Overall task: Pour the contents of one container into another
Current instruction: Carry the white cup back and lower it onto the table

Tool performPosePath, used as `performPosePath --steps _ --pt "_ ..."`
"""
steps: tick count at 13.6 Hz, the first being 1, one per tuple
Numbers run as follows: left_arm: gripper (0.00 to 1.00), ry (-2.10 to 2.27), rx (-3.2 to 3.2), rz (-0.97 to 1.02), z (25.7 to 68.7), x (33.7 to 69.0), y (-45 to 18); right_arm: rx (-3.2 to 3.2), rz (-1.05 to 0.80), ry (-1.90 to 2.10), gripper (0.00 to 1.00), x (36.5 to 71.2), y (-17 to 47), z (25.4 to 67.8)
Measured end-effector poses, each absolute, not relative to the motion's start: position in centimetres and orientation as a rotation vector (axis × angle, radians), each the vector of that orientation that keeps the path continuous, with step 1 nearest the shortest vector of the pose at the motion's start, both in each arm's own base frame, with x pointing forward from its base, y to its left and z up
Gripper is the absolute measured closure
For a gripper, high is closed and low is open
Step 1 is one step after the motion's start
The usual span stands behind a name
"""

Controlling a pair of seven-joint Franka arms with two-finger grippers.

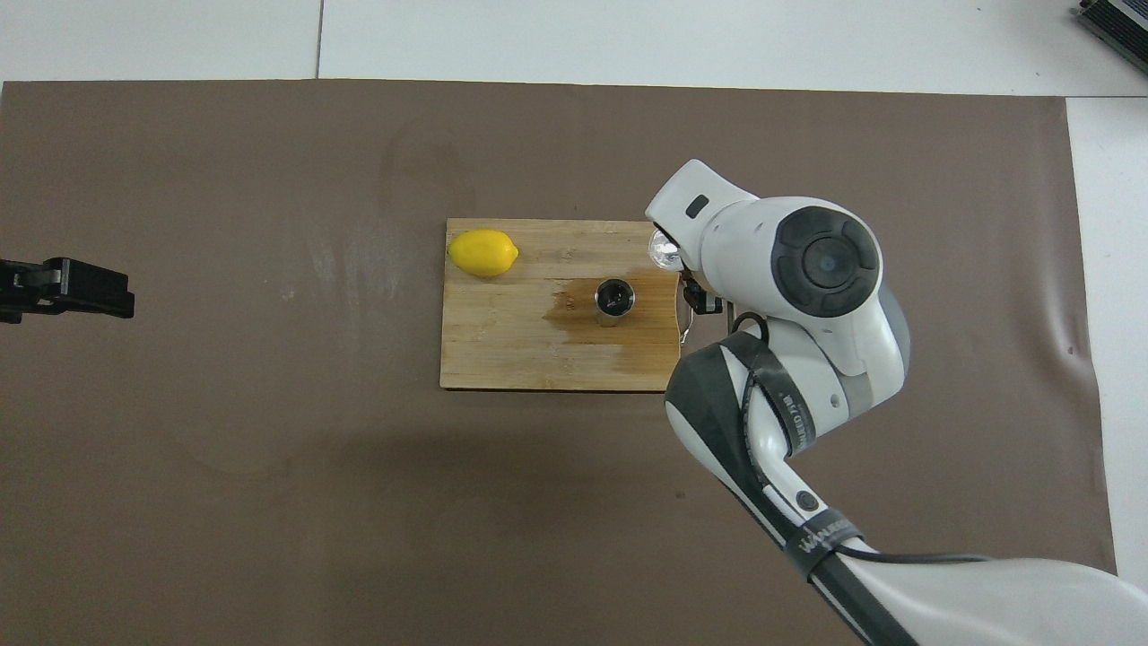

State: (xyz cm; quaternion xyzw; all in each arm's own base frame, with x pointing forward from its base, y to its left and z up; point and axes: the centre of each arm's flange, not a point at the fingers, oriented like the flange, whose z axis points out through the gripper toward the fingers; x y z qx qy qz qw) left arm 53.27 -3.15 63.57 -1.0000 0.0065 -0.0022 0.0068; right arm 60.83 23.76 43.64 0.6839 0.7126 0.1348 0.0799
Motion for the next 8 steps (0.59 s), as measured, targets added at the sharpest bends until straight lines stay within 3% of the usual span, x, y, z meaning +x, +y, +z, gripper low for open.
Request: performPosePath --steps 4,8 --pt "0.0 0.02 -3.128 -0.007 63.6 53.3 -3.1 2.154 0.503 2.187 0.49 62.5 17.4 42.6" --pt "0.0 0.02 -3.128 -0.007 63.6 53.3 -3.1 2.294 0.678 2.234 0.49 62.1 8.5 38.9"
